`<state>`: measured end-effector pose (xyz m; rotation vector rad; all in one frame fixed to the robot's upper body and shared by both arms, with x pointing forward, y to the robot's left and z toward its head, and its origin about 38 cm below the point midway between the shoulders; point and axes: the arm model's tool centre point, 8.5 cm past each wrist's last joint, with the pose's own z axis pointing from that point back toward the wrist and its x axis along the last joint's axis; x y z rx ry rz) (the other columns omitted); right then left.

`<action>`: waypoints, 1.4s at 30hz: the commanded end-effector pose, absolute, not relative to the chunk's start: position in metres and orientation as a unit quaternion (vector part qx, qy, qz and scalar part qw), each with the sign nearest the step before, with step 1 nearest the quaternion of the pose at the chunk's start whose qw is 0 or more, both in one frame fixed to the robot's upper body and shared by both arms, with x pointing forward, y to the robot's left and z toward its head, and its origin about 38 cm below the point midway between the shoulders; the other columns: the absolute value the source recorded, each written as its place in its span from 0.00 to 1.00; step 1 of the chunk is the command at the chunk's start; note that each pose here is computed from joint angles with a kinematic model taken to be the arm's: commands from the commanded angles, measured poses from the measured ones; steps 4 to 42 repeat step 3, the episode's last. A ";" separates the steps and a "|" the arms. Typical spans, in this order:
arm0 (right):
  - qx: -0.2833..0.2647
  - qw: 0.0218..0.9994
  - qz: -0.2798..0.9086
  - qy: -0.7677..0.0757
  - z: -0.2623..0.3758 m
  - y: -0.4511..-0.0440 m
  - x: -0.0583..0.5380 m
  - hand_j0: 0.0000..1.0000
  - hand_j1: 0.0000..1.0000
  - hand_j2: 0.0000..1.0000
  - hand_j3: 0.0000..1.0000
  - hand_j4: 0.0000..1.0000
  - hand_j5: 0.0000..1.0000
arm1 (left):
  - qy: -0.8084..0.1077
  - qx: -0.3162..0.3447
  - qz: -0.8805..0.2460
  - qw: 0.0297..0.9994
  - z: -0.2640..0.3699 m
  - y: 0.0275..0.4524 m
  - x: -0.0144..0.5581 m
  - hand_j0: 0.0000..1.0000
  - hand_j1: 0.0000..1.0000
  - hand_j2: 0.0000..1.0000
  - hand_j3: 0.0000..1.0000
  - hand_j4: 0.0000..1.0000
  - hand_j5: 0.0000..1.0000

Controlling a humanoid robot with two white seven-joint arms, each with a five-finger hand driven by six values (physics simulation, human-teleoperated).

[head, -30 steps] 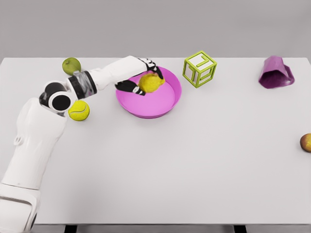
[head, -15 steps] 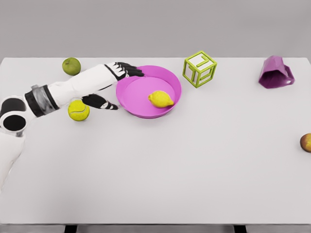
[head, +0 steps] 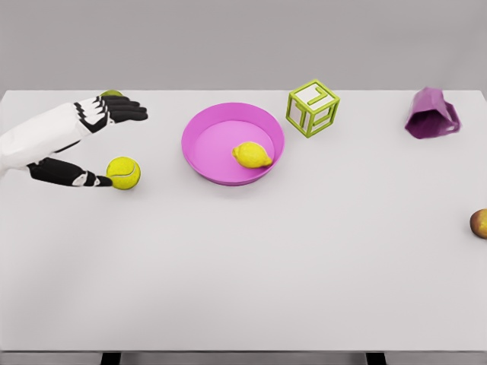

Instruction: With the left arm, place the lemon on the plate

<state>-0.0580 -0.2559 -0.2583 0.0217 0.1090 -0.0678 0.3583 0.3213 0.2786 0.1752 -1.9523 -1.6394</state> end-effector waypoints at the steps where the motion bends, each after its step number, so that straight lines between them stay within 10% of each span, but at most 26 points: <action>1: 0.011 0.998 -0.034 0.055 -0.258 -0.256 -0.058 1.00 1.00 1.00 1.00 1.00 1.00 | -0.733 0.065 -0.611 0.291 0.280 0.323 0.358 1.00 1.00 1.00 1.00 1.00 1.00; 42: 0.011 0.998 -0.034 0.056 -0.258 -0.256 -0.059 1.00 1.00 1.00 1.00 1.00 1.00 | -0.733 0.066 -0.611 0.292 0.280 0.324 0.359 1.00 1.00 1.00 1.00 1.00 1.00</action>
